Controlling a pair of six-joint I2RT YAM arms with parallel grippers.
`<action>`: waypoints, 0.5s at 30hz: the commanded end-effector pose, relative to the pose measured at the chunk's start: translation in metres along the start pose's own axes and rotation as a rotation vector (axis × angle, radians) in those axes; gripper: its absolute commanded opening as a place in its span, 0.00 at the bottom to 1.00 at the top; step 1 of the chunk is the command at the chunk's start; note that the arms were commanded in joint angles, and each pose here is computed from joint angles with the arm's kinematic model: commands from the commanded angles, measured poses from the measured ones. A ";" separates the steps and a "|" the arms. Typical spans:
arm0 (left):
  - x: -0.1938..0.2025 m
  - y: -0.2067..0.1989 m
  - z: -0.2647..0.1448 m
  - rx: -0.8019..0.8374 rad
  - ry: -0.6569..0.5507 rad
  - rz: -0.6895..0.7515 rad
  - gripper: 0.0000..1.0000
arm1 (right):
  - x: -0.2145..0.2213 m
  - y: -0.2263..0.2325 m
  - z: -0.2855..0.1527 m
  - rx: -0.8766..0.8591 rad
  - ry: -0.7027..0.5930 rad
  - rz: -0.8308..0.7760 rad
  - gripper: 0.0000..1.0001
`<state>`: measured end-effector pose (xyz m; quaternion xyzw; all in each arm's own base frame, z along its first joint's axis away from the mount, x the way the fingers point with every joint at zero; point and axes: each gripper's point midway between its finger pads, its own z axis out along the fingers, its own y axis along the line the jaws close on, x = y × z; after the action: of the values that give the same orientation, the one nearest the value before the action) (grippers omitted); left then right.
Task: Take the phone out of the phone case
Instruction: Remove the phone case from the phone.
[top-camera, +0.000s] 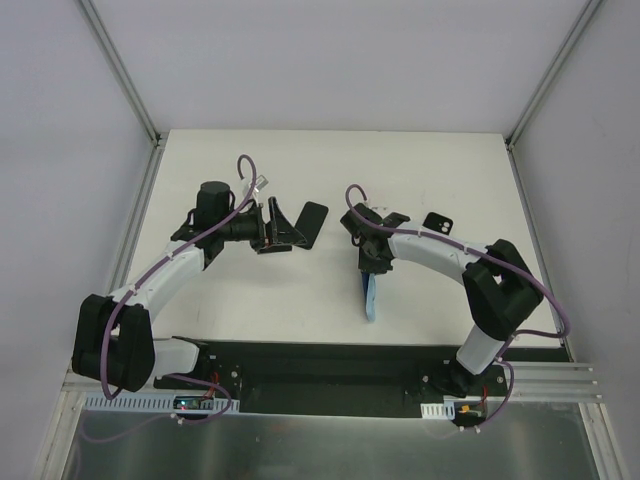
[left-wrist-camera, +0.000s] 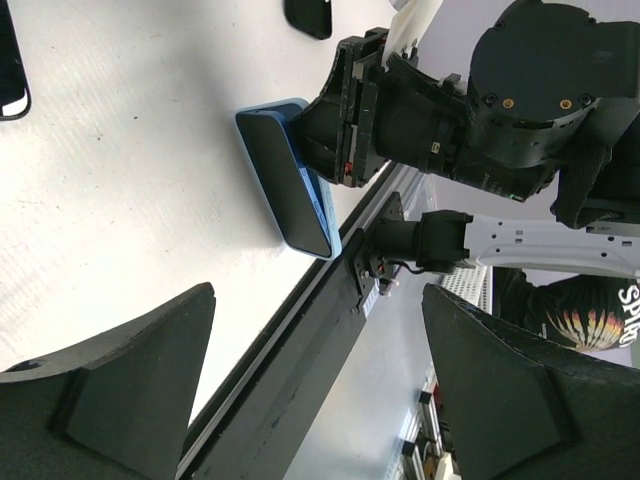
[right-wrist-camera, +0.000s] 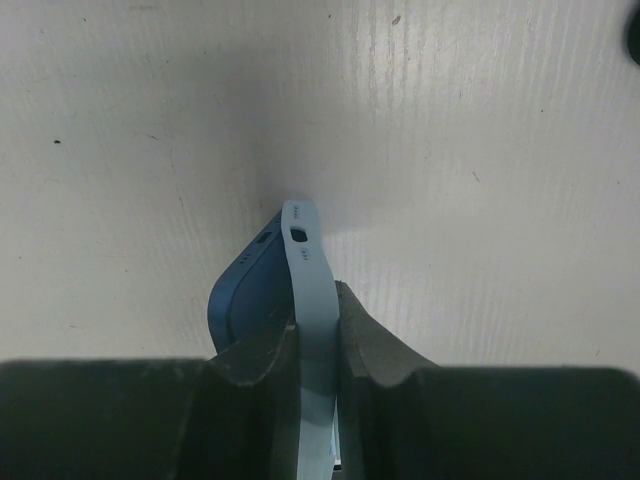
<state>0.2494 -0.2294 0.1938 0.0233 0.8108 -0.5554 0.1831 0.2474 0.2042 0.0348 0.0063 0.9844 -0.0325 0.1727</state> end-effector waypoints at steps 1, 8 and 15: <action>0.005 0.000 0.012 -0.027 0.007 0.009 0.82 | 0.095 -0.035 0.059 0.153 0.301 -0.072 0.14; 0.042 0.012 0.053 -0.112 0.107 -0.028 0.82 | 0.096 -0.026 0.059 0.104 0.296 -0.049 0.01; 0.067 0.020 0.095 -0.152 0.157 -0.091 0.82 | 0.089 -0.010 0.053 0.021 0.277 -0.018 0.01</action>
<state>0.2063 -0.2996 0.1263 0.0338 0.8627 -0.4989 0.0758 0.2481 0.2051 0.0330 0.0082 0.9835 -0.0248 0.1789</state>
